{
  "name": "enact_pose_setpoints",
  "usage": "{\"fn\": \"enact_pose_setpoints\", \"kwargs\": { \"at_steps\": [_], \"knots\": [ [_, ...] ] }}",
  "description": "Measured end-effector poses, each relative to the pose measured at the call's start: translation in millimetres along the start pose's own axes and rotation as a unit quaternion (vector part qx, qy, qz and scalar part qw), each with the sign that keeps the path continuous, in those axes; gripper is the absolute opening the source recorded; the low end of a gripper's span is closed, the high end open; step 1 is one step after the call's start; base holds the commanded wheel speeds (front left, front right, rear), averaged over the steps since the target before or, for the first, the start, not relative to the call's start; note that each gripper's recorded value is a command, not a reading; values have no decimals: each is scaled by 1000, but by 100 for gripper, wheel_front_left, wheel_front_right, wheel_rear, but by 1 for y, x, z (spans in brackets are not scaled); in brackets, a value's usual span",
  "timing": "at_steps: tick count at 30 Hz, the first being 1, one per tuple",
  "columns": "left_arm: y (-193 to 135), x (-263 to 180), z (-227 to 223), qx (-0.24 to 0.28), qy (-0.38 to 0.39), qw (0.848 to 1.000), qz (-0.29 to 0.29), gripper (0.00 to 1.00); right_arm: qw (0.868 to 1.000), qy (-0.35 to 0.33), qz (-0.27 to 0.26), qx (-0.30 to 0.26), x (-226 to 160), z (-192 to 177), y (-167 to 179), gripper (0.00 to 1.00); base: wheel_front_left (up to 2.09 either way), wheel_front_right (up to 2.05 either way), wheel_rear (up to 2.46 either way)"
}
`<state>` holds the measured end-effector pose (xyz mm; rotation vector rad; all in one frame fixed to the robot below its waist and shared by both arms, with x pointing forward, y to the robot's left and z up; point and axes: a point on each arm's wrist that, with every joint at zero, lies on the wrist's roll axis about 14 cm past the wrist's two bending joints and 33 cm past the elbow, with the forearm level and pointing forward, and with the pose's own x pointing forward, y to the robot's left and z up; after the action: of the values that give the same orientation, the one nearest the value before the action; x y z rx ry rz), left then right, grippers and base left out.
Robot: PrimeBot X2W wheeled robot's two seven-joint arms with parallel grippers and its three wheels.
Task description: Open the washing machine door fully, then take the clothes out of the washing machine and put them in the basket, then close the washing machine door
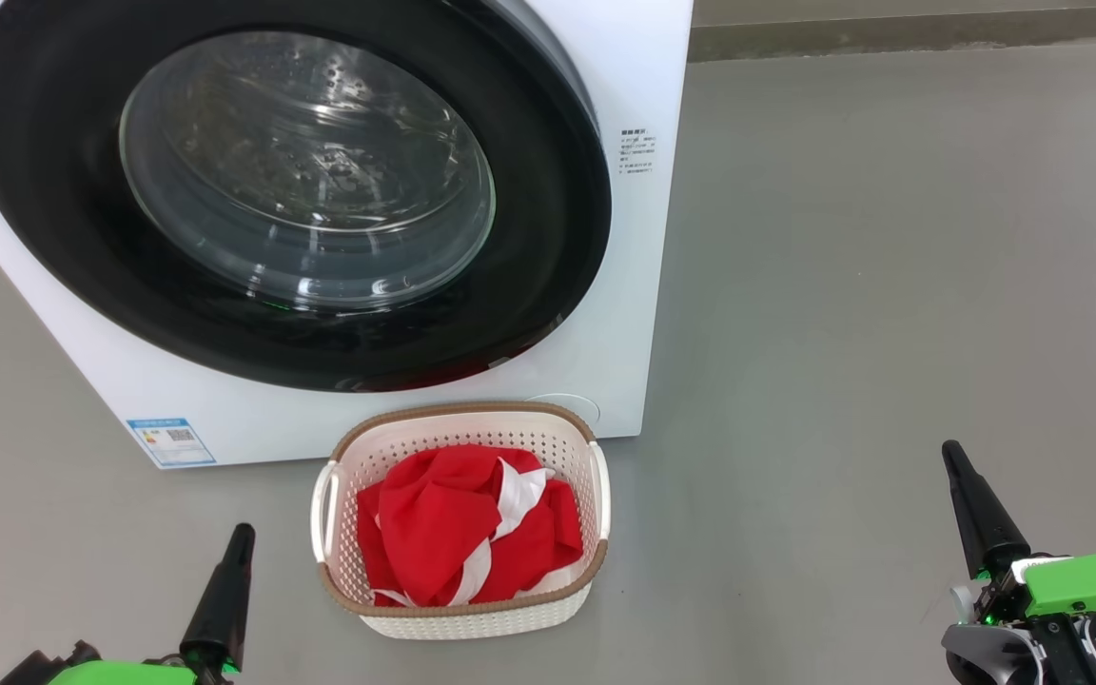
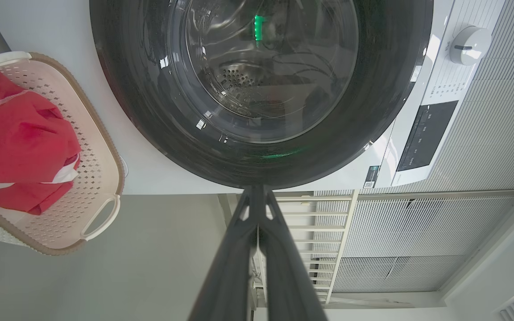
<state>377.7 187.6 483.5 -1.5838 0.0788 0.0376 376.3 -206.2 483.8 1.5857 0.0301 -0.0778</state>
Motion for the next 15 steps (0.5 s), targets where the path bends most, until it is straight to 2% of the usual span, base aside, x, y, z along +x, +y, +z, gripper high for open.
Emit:
{"fn": "enact_pose_setpoints", "kwargs": {
  "at_steps": [15],
  "knots": [
    [0,0,0,-2,-1,1000,0,0,1000,2,0,1,0,0,0,0,0,0,0]
  ]
}}
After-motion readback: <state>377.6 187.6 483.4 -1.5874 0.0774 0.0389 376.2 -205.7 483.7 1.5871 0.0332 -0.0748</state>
